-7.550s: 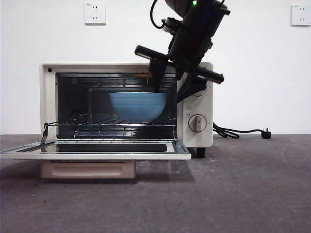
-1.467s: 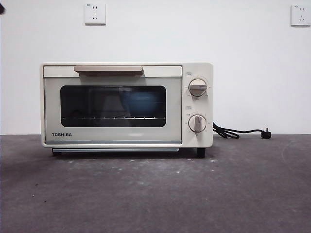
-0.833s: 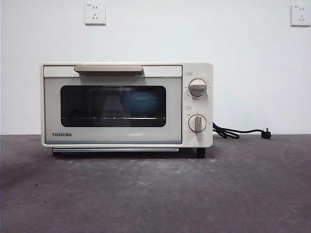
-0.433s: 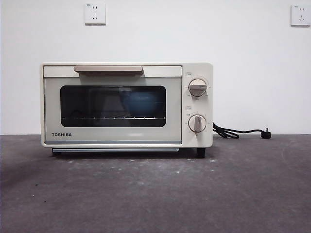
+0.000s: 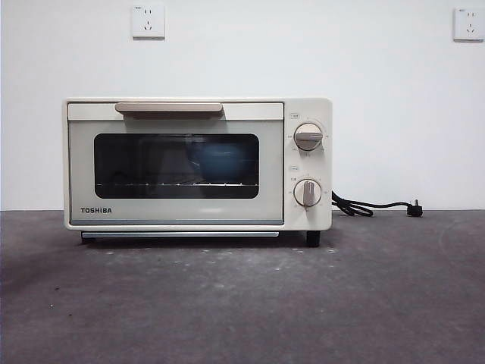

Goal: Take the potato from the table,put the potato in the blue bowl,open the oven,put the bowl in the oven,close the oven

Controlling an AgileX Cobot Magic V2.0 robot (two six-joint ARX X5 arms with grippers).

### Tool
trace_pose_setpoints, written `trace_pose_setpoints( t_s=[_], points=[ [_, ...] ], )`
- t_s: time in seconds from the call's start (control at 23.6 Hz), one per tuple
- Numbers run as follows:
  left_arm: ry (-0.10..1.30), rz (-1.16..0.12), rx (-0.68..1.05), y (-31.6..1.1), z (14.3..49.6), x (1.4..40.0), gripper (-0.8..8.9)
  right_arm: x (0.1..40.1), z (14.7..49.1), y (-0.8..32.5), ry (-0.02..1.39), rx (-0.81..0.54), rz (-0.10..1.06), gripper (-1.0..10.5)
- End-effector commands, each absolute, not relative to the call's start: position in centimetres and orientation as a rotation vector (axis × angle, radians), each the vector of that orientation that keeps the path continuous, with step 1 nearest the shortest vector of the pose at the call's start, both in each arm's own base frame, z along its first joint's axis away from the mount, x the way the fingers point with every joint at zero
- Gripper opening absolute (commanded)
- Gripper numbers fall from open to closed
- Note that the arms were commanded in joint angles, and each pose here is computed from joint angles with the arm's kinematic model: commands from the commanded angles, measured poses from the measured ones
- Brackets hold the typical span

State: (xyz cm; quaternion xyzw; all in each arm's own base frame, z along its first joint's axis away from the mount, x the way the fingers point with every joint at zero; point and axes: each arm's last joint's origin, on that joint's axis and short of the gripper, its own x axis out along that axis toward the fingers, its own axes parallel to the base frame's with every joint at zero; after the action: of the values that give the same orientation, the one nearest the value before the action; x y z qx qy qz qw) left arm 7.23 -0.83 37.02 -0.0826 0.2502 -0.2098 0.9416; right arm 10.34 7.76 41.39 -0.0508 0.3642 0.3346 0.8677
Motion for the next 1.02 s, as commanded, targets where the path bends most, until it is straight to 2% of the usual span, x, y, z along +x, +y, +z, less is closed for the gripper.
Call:
trace_pose_setpoints(
  t_s=[0.04, 0.25, 0.42, 0.64, 0.76, 0.89, 1.02],
  points=[
    [0.513, -0.431, -0.16, -0.8, 36.9, 7.4, -0.04, 10.3, 41.4, 7.7, 0.757, -0.097, 0.695, 0.0],
    [0.52, -0.431, -0.154, -0.8, 36.9, 7.6, -0.04, 10.2, 41.4, 7.7, 0.756, -0.097, 0.695, 0.0],
    [0.46, -0.435, -0.037, -0.7, 37.2, 7.8, -0.04, 10.2, 41.5, 7.7, 0.755, -0.096, 0.695, 0.0],
    [0.127, -0.398, 0.181, -0.7, 39.1, 7.4, -0.04, 10.2, 41.5, 7.7, 0.755, -0.096, 0.696, 0.0],
    [-0.07, -0.372, 0.263, -0.7, 38.8, 6.9, -0.04, 10.2, 41.5, 7.7, 0.755, -0.096, 0.695, 0.0],
    [-0.184, -0.29, 0.295, -0.5, 37.0, 7.3, -0.04, 10.2, 41.5, 7.7, 0.755, -0.096, 0.695, 0.0],
    [-0.212, -0.222, 0.291, -0.3, 34.0, 8.1, -0.04, 10.2, 41.5, 7.6, 0.753, -0.096, 0.696, 0.0]
  ],
)
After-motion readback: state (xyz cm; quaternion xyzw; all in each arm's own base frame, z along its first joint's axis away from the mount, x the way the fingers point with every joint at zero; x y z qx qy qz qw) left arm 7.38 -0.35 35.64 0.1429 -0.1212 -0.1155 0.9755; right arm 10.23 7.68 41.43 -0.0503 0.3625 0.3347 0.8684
